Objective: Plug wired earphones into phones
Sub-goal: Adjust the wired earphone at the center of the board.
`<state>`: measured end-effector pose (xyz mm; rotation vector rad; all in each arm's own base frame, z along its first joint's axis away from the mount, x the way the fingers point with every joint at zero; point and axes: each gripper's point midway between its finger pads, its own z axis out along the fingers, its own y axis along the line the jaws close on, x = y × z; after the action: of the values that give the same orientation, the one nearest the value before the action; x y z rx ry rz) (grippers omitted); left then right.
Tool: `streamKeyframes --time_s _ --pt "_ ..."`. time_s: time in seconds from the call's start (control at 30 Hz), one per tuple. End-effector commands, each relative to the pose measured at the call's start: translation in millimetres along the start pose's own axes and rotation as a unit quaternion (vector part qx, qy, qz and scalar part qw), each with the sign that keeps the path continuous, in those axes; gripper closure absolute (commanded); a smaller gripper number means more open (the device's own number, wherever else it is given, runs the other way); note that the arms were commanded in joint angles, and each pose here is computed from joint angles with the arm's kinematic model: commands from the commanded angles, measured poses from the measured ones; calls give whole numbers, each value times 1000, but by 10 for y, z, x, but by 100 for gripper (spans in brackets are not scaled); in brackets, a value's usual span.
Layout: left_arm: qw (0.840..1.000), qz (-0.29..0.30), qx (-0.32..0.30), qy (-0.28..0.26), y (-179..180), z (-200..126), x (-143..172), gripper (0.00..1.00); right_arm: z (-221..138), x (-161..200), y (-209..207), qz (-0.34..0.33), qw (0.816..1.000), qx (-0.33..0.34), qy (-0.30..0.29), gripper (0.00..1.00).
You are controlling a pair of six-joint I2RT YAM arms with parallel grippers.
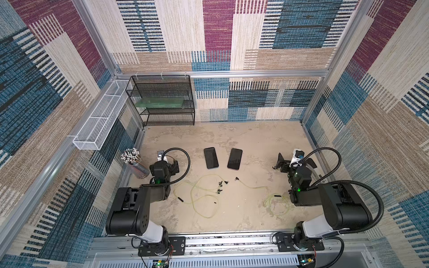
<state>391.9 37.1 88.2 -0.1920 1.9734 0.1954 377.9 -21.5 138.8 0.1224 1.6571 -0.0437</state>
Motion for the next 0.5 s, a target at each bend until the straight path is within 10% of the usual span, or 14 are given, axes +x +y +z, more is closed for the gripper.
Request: streamKeyframes --time_s 0.0,0.47 --pt "1000 -5 -4 -12 15 -6 -58 0 -3 -59 -8 -1 1000 3 -12 5" --pt "1000 -4 -4 -12 12 -1 -58 0 14 -57 -18 2 1000 5 -9 5"
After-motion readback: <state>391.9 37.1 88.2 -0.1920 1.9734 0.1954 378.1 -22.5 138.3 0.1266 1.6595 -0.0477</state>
